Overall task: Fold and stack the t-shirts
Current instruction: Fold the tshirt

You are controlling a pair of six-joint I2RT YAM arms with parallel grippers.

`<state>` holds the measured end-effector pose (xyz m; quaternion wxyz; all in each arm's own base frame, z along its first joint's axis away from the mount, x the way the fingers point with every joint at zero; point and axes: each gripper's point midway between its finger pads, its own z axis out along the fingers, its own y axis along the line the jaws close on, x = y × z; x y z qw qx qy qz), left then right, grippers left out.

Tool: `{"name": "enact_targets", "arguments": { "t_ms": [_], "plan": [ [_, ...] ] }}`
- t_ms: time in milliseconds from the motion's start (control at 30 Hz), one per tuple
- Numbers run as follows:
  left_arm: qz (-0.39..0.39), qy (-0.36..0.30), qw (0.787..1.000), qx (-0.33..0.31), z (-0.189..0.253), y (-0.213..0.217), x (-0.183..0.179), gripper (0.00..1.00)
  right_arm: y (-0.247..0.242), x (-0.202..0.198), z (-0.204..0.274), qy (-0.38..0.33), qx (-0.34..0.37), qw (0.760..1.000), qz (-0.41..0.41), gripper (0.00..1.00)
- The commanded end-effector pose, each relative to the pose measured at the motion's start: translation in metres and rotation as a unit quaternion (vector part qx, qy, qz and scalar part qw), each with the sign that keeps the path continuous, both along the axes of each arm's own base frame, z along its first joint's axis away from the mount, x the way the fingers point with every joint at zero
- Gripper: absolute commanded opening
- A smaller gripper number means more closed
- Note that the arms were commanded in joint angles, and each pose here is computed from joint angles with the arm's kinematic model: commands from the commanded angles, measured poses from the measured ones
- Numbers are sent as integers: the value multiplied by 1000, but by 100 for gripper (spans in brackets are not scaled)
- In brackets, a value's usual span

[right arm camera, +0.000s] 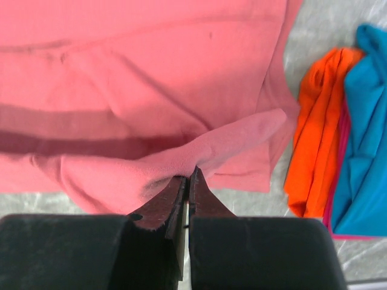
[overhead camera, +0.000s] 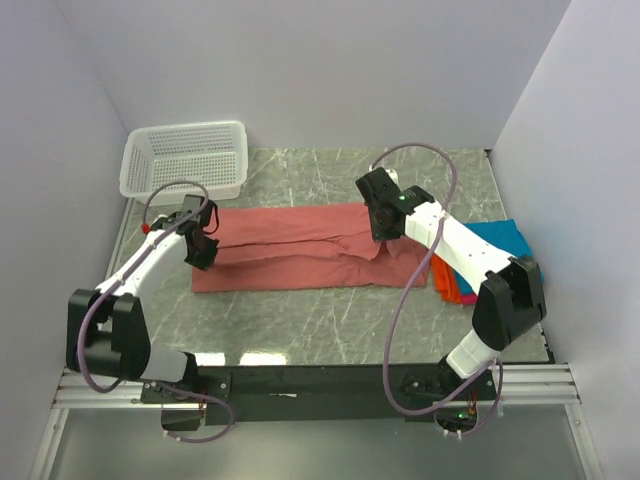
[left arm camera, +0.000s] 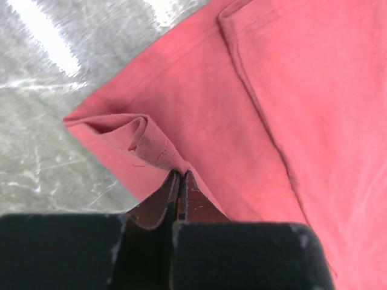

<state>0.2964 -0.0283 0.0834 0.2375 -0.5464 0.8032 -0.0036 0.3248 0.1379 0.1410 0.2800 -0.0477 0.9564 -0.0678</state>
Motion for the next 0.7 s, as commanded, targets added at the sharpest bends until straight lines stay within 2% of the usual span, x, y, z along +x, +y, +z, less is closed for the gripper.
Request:
{"name": "enact_targets", "arguments": {
  "t_ms": [0, 433, 500, 533, 567, 600, 633, 667],
  "plan": [
    [3, -22, 1000, 17, 13, 7, 22, 1, 3, 34, 19, -41, 7, 999, 0, 0],
    [17, 13, 999, 37, -4, 17, 51, 1, 9, 85, -6, 6, -20, 999, 24, 1],
    [19, 19, 999, 42, -8, 20, 55, 6, 14, 99, -18, 17, -18, 999, 29, 2],
    [20, 20, 999, 43, -6, 21, 59, 10, 14, 102, -22, 25, -22, 999, 30, 6],
    [18, 20, 999, 45, -5, 21, 62, 29, 16, 113, -30, 29, -26, 999, 30, 11],
    [19, 23, 999, 46, -6, 23, 63, 39, 16, 120, -35, 27, -28, 999, 31, 24],
    [17, 22, 998, 49, -6, 23, 67, 50, 18, 130, -39, 19, -24, 999, 31, 47],
    [18, 19, 998, 49, -4, 24, 70, 70, 23, 146, -28, -2, -11, 1000, 23, 56]
  ]
}}
